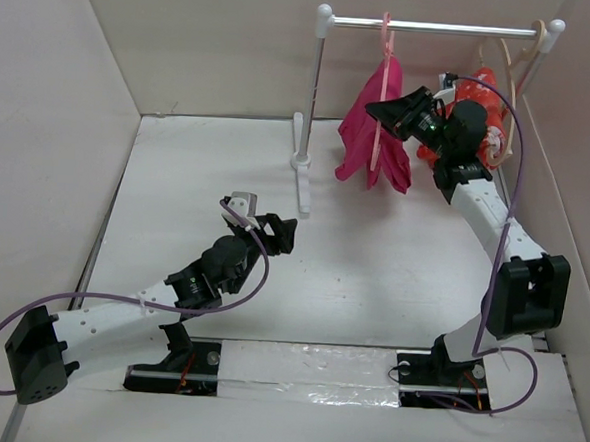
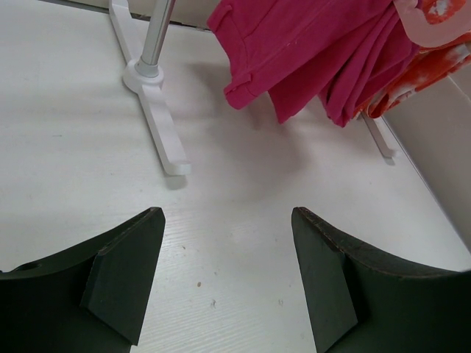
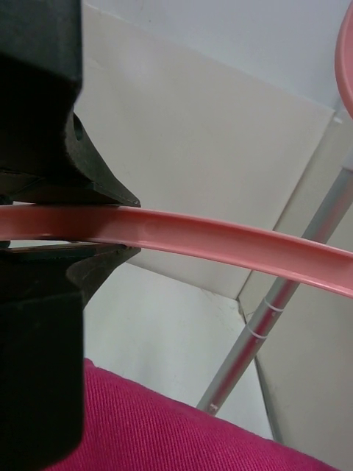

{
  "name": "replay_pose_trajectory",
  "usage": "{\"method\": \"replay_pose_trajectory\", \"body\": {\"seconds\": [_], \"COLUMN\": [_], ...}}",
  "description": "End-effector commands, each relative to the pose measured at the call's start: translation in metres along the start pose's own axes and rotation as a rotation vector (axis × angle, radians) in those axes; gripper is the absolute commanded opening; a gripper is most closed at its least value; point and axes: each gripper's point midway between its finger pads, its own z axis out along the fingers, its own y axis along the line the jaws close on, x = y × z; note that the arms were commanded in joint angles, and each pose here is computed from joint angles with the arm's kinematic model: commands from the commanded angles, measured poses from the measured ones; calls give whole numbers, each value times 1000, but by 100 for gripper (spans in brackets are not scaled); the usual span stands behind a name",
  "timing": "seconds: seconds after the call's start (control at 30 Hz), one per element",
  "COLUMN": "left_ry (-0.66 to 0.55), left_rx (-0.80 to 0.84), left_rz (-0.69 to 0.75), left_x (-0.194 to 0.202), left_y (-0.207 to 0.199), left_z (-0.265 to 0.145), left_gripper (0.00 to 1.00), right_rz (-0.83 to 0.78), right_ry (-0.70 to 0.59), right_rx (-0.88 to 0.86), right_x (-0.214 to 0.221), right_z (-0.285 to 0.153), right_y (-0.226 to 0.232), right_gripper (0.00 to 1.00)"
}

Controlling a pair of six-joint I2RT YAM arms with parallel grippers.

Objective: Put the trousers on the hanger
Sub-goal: Place the hanger at the clothesline.

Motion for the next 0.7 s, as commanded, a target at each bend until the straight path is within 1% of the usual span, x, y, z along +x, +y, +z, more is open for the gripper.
{"method": "replay_pose_trajectory", "body": {"seconds": [0.0,0.1,0.17,0.37,0.4,0.67], "left_ry": [-45,-47,-51,-56,-55,-63], "left_rx": [23,21,13,17,20,20], "left_rz": [-41,-40,-40,-43,-43,-48], "left_x": [-17,-18,-19,-21,-21,-24], "left_y": [-10,-9,-7,-7,-8,-7], "left_z": [2,1,1,-1,-1,-3], "left_gripper": [67,67,67,67,67,67], "right_rz": [-262,-252,-224,-172,-158,-145], "right_ry": [-155,-149,-141,-148,-131,-131], "right_rx": [-279,-256,-216,-174,-169,-150], "right_x": [-54,-62,-65,-73,-70,-72], "right_z": [-21,-12,-4,2,5,7], "right_y": [108,99,80,45,38,26], "right_gripper": [0,0,0,0,0,0]}}
